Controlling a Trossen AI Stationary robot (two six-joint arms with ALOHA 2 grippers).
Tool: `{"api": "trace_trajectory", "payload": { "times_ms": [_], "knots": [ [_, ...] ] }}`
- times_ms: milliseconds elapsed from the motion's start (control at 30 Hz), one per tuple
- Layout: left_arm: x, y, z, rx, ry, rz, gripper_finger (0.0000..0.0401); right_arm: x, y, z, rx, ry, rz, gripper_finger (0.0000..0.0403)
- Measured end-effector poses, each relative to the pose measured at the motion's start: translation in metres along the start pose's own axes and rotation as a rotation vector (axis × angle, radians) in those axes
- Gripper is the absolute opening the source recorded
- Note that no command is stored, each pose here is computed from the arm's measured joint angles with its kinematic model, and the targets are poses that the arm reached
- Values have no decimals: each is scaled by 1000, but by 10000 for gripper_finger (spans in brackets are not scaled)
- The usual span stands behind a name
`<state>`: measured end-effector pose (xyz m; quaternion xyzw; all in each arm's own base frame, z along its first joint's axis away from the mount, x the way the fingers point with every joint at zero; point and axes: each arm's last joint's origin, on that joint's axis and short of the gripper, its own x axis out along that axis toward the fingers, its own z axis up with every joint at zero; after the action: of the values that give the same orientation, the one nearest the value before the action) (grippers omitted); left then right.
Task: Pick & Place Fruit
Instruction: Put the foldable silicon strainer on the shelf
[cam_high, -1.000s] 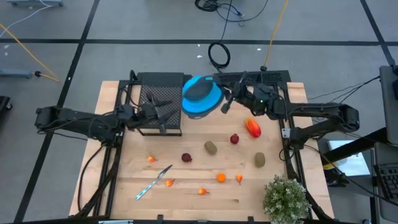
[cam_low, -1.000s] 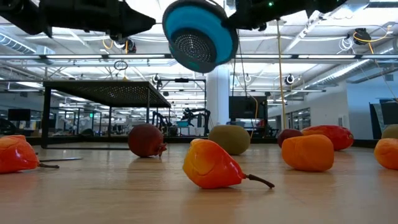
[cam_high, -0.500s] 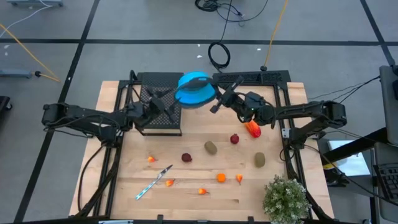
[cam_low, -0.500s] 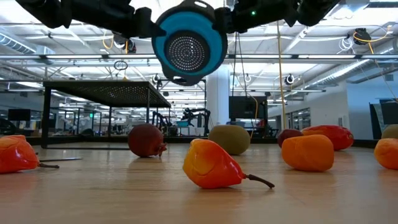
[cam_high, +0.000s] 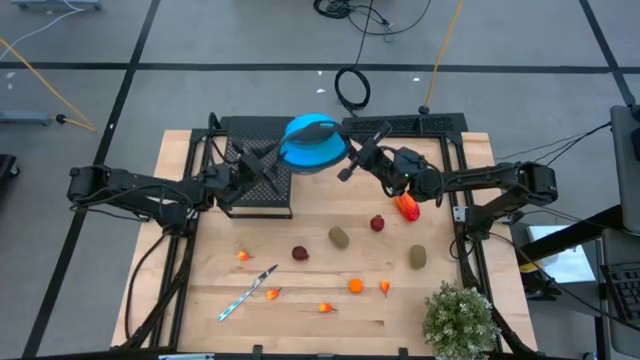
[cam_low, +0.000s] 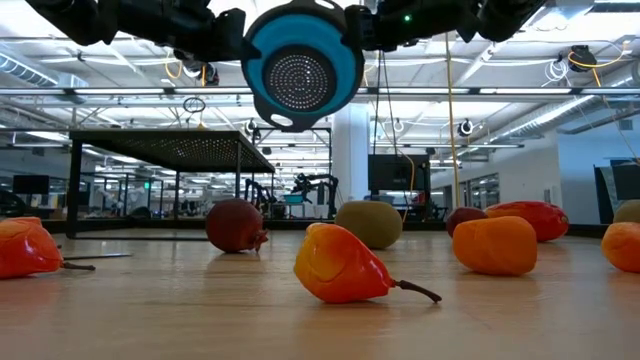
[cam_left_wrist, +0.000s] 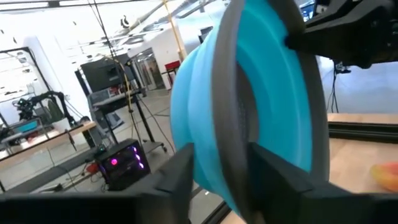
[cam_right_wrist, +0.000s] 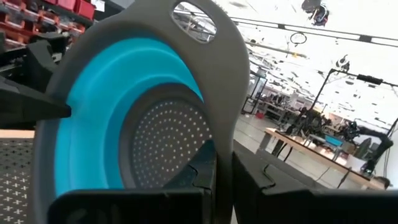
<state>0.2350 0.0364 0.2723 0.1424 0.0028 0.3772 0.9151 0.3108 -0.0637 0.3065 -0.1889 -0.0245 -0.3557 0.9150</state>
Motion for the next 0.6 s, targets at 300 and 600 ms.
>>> {"api": "trace_trajectory", "payload": {
  "times_ms": [300,600],
  "knots": [
    [0,4,0,-36,28,110,15,0,8,-2,9,-21,114,64],
    [-1,8,2,-7,44,205,6,-1,10,-3,-26,-11,119,168]
  ]
}}
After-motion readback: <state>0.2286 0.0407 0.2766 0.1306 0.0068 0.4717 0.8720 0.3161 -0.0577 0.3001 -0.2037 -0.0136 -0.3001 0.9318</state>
